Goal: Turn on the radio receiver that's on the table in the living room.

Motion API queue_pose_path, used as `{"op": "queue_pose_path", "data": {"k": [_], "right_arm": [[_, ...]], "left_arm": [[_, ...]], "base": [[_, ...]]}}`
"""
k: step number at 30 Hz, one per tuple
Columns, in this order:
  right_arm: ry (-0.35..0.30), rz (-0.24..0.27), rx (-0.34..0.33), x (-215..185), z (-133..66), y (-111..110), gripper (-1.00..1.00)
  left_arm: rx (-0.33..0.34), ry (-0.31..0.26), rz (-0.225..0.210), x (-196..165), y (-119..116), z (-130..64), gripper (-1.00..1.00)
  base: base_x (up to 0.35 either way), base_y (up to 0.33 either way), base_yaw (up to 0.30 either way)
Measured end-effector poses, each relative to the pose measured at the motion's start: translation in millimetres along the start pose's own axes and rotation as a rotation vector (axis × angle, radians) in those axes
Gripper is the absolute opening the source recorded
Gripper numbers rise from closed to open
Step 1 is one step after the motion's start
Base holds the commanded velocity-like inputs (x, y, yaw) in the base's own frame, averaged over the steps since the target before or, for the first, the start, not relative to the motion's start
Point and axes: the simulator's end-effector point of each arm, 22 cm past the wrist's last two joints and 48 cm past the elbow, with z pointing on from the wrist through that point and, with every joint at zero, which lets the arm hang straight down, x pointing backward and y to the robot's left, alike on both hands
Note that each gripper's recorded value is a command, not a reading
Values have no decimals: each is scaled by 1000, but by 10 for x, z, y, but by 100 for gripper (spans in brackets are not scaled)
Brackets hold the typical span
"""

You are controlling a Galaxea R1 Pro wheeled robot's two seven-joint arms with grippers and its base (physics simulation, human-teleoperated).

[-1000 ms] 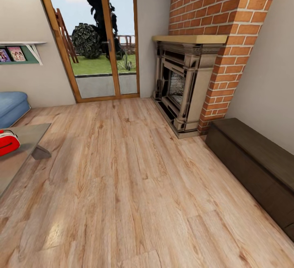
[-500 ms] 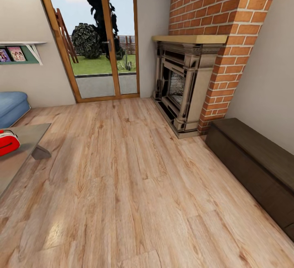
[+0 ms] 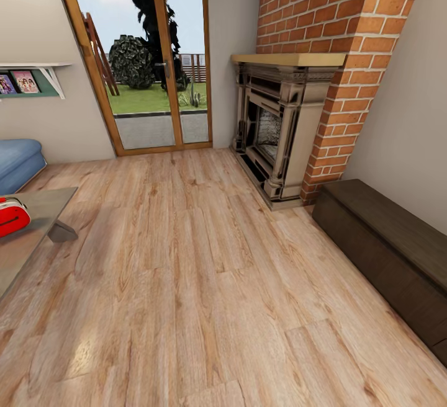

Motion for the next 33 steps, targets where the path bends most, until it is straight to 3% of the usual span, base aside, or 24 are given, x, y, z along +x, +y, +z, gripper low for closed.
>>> {"op": "queue_pose_path", "data": {"k": [33], "right_arm": [[0,0,0,0,0,0,100]], "left_arm": [[0,0,0,1,0,0,100]], "base": [[0,0,0]]}}
